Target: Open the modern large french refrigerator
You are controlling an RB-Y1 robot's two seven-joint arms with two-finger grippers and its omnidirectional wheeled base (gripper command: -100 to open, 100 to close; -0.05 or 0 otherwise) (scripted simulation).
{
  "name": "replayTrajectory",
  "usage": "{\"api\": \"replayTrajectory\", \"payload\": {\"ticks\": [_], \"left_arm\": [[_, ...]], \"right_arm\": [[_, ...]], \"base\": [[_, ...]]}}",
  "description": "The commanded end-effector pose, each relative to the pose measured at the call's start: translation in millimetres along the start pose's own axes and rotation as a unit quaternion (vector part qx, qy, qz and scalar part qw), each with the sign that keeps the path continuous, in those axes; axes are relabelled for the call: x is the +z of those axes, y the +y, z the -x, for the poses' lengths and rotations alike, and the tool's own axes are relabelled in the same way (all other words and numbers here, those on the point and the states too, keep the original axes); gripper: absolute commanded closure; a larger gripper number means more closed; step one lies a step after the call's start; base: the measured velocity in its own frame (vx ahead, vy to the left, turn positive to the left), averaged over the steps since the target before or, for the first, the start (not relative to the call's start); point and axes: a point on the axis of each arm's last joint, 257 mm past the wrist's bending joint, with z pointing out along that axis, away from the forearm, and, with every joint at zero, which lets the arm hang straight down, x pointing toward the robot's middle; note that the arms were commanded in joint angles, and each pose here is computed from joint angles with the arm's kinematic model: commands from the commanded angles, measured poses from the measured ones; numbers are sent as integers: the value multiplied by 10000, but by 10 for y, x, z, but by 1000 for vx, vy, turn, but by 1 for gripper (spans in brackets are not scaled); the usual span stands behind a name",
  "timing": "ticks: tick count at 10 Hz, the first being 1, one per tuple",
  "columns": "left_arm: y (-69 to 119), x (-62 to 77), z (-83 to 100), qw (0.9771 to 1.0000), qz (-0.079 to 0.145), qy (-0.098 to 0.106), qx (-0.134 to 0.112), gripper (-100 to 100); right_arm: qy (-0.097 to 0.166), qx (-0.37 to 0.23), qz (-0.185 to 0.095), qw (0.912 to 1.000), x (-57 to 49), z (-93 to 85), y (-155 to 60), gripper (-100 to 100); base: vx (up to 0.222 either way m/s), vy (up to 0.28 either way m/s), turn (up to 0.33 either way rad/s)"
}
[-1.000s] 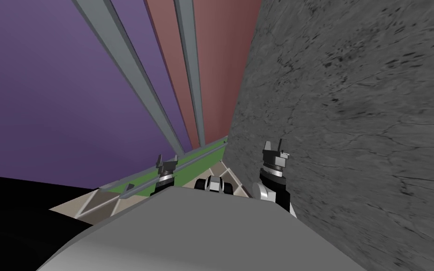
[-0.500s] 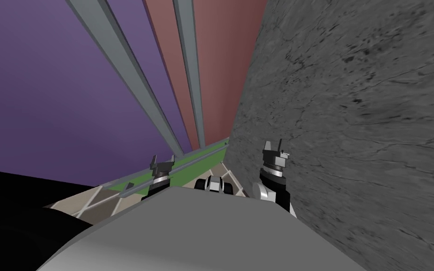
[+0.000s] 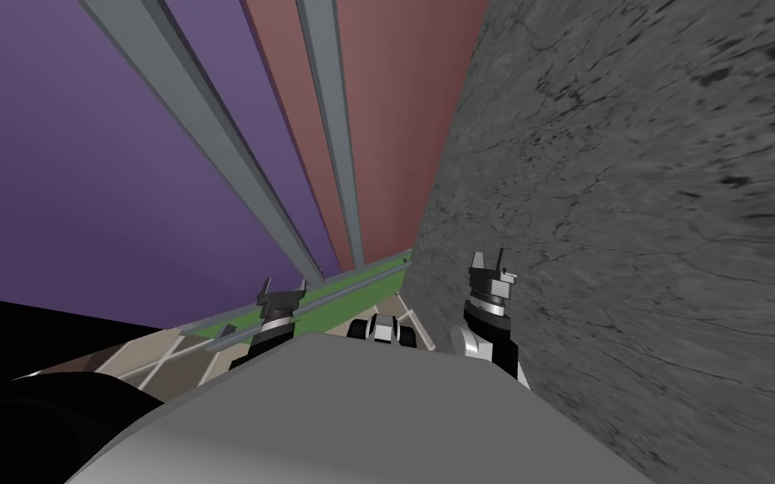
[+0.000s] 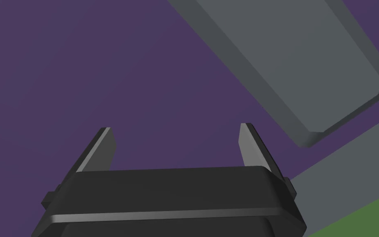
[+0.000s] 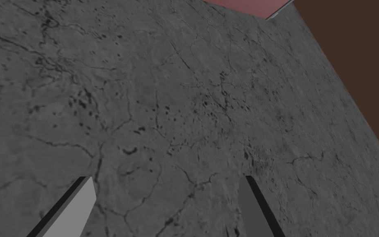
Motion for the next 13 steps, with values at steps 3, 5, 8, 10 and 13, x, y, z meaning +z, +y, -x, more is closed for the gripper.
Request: {"api": "replayTrajectory", "payload": {"ticks": [3,5,8,10,13], "left_arm": [[-51,-71,-19,9980,425,-279,-375,-100],[-47,-93,-11,9967,529,-369,-486,-100],[-10,-168,-40,9920,875,-547,-729,-100],[23,-221,-74,9879,1098,-647,-887,-100],[71,-297,-144,9810,1396,-764,-1112,-100]], "right_arm": [[0,0,0,10000,0,0,0,0],[0,0,1,10000,0,0,0,0],[0,0,0,10000,0,0,0,0],[0,0,0,10000,0,0,0,0],[0,0,1,10000,0,0,0,0]], "base": [[75,-60,130],[41,-31,71],[64,-41,143],[68,-44,132],[47,-49,101]]}}
